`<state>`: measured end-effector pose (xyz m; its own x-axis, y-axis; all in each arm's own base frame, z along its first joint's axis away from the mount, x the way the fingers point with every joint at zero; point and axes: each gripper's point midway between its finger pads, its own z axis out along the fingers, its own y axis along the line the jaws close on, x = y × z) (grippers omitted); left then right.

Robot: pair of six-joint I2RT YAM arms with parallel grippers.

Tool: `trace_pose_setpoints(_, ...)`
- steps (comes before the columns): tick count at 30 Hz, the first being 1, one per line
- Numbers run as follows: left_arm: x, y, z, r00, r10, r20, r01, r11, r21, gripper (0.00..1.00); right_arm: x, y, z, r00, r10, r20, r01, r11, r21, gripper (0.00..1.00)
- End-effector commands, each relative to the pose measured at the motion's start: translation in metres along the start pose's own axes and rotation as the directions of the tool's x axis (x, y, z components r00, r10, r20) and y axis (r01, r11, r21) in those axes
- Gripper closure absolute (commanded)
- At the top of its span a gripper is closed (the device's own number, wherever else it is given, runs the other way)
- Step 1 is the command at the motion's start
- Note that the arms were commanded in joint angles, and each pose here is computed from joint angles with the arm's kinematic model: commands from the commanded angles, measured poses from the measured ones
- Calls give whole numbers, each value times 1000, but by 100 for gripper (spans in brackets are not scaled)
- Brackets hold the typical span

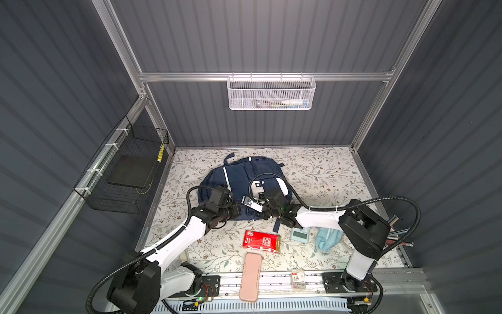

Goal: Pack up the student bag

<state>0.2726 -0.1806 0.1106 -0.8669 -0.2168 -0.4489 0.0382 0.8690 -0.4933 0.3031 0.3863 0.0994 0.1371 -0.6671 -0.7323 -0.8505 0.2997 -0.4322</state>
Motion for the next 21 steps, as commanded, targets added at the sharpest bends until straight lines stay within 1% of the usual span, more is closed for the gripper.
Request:
trace_pose_setpoints(1,-9,9,-13,999,19,36,-16,997,-76,100,22,10,1,998,30,-64,-30,1000,-9,100)
trace_pose_setpoints(6,-6,8,-25,1000,-26,12,26,999,-38,100,39,0,-2,994,10,-109,-4,998,57,100)
trace_pose_setpoints(10,-15,44,-32,991,-130,-6,130,991,-15,100,43,-9,-12,996,8,-84,-1,997,78,100)
trace_pose_setpoints(13,-27,59,-41,987,-158,3,158,987,-5,100,46,-13,-17,996,-24,-82,31,996,85,100)
trace_pose_setpoints(17,-38,68,-42,975,-219,-18,220,973,65,100,50,-24,-21,996,-36,-87,46,993,105,100)
trace_pose_setpoints(19,-47,81,-45,970,-244,0,244,968,55,100,55,-33,-23,996,-21,-90,33,992,124,100)
trace_pose_setpoints(21,-57,98,-56,969,-241,49,241,971,5,100,63,-44,-26,995,-4,-100,18,989,145,100)
